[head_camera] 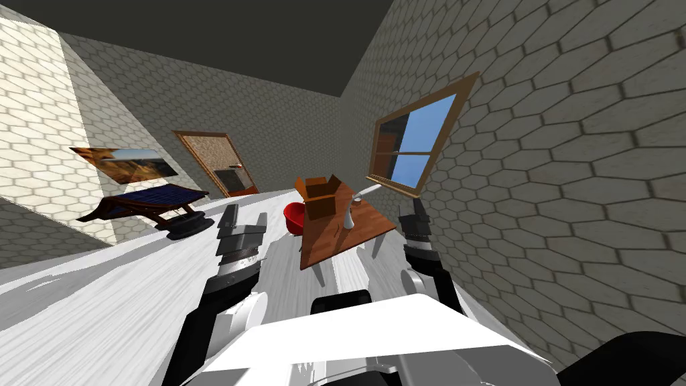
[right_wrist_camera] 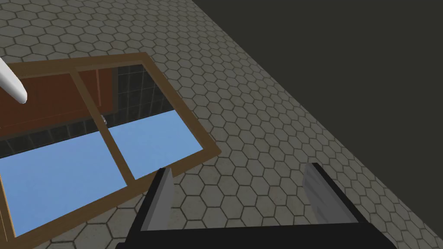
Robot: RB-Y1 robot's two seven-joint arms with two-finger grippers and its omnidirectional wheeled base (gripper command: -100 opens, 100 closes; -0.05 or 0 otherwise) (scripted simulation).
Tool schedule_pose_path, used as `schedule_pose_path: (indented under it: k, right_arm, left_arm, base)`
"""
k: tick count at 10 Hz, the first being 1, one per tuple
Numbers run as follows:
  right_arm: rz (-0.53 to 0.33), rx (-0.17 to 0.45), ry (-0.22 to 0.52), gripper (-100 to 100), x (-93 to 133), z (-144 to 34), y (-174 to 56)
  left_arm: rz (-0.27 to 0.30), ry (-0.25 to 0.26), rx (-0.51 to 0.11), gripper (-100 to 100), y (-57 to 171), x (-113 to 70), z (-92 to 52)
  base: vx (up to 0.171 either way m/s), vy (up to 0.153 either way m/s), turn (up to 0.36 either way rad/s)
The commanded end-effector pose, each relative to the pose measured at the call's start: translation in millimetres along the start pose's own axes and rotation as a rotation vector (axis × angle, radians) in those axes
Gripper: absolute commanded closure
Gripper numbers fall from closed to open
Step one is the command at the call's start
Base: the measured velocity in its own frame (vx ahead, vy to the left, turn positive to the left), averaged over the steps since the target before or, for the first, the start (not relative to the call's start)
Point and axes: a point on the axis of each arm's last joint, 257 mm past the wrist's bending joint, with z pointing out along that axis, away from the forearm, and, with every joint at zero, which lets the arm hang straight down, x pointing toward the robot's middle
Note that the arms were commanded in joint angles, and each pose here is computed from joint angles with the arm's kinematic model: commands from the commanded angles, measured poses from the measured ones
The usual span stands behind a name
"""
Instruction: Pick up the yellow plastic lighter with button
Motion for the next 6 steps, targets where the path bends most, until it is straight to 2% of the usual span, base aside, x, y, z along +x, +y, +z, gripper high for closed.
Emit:
schedule_pose_path:
  k: [1,6]
  right_arm:
    - [0.012,0.016,0.041,-100,6,-0.9,-7]
    - [0.087,0.111,0.152,-100,27,-9.7,-42]
  left_arm:
    - [0.0,0.0,0.0,0,0,0.0,0.0]
    - [0.0,0.0,0.0,0,0,0.0,0.0]
  base:
    - [0.006,-0.013,0.104]
    - [0.013,-0.037,0.176]
